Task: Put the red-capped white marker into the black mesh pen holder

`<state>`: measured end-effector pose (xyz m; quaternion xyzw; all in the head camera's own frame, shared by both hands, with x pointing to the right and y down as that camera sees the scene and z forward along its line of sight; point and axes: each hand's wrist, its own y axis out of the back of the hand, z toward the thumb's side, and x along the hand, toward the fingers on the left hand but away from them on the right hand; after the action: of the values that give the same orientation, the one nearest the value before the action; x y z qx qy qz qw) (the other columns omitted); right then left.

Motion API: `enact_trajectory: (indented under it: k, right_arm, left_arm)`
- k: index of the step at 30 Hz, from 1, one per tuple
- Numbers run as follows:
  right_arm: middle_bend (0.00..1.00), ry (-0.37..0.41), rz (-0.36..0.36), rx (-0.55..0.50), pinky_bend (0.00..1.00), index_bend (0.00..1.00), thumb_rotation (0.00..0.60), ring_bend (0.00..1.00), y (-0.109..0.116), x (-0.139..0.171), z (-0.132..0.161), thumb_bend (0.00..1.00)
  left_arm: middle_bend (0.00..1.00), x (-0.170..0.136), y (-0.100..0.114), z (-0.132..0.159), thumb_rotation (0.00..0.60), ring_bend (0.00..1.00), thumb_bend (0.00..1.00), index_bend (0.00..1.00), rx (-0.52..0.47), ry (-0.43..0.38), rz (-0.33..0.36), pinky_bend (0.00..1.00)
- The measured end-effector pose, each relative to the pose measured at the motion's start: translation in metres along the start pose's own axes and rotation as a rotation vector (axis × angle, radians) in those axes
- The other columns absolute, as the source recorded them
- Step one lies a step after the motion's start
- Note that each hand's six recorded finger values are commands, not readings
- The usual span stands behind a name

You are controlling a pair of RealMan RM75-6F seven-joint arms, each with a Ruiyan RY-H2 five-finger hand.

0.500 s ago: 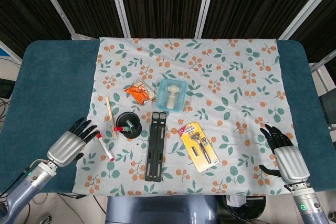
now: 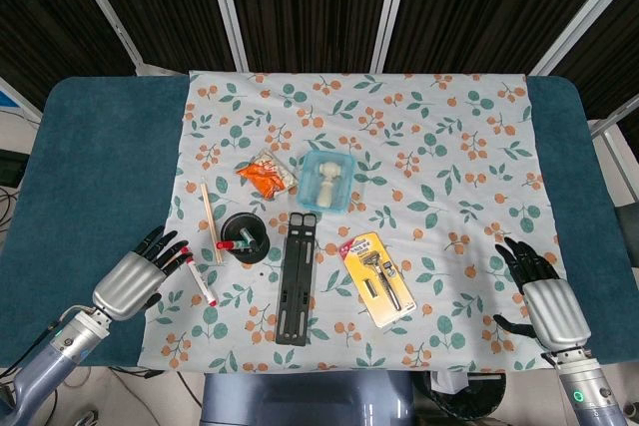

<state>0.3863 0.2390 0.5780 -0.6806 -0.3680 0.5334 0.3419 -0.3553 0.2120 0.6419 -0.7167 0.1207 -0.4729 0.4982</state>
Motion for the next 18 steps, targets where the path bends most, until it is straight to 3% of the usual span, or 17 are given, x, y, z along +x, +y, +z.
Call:
enact_trajectory:
  k: [18]
  right_arm:
    - [0.00,-0.003,0.001,-0.002,0.18,0.00,0.600,0.00,0.0001,-0.0005,-0.0004,0.16]
  left_arm:
    - [0.14,0.0050,-0.0024,0.0078,0.600,0.00,0.16,0.22,0.009,-0.021,-0.011,0.00]
